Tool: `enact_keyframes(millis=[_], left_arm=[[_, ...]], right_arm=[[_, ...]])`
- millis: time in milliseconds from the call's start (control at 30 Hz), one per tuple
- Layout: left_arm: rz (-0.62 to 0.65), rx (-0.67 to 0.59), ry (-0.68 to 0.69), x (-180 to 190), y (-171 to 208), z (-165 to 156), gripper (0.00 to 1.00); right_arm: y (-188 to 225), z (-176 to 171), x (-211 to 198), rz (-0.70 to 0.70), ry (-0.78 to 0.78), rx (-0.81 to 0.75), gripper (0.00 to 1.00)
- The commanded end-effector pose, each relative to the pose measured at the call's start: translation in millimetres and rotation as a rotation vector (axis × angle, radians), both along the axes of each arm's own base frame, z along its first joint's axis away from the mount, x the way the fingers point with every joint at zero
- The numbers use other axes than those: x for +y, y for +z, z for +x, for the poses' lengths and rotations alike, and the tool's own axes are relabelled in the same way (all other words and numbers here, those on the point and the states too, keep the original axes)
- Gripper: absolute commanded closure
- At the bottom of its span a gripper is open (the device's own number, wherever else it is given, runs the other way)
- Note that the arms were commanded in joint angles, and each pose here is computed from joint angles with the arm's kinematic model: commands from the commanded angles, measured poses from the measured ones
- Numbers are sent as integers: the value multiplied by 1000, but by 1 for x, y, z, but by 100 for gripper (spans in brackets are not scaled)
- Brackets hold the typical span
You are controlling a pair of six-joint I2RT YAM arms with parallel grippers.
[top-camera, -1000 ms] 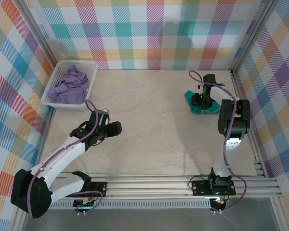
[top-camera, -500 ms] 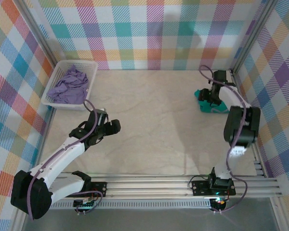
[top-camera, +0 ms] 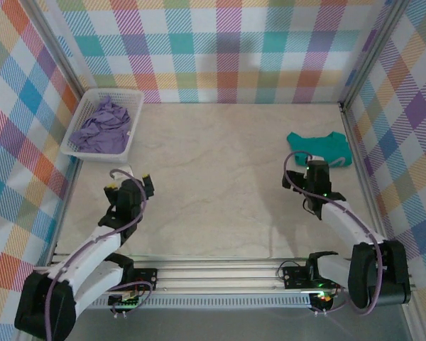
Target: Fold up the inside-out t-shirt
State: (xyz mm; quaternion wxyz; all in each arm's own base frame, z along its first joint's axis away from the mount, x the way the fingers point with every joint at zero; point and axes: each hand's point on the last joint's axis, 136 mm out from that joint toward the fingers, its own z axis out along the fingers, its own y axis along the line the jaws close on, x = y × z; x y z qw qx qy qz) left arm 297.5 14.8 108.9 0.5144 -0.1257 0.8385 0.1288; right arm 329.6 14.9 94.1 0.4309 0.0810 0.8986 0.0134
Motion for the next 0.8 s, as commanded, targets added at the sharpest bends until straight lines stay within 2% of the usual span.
enact_keyframes(millis=[0, 67, 133, 233, 400, 467, 567, 767], left_arm=[[-2, -119, -27, 5, 20, 28, 0], [-34, -126, -51, 4, 13, 38, 0], [-48, -137, -64, 4, 11, 45, 0], [-79, -163, -73, 6, 9, 59, 0], [-108, -143, -86, 8, -5, 83, 0], [-122, -124, -131, 2, -14, 93, 0], [-128, -70, -201, -10, -25, 100, 0], [-128, -69, -205, -11, -25, 100, 0]], right_arm=[[33, 31, -1, -80, 23, -244, 0], [17, 35, 0, -118, 52, -251, 0], [20, 38, 3, -126, 82, -264, 0], [29, 47, 7, -121, 113, -367, 0], [6, 60, 5, -90, 139, -364, 0], [3, 63, 5, -87, 146, -370, 0], [0, 66, 2, -87, 128, -335, 0], [-2, 66, 1, -72, 131, -320, 0]])
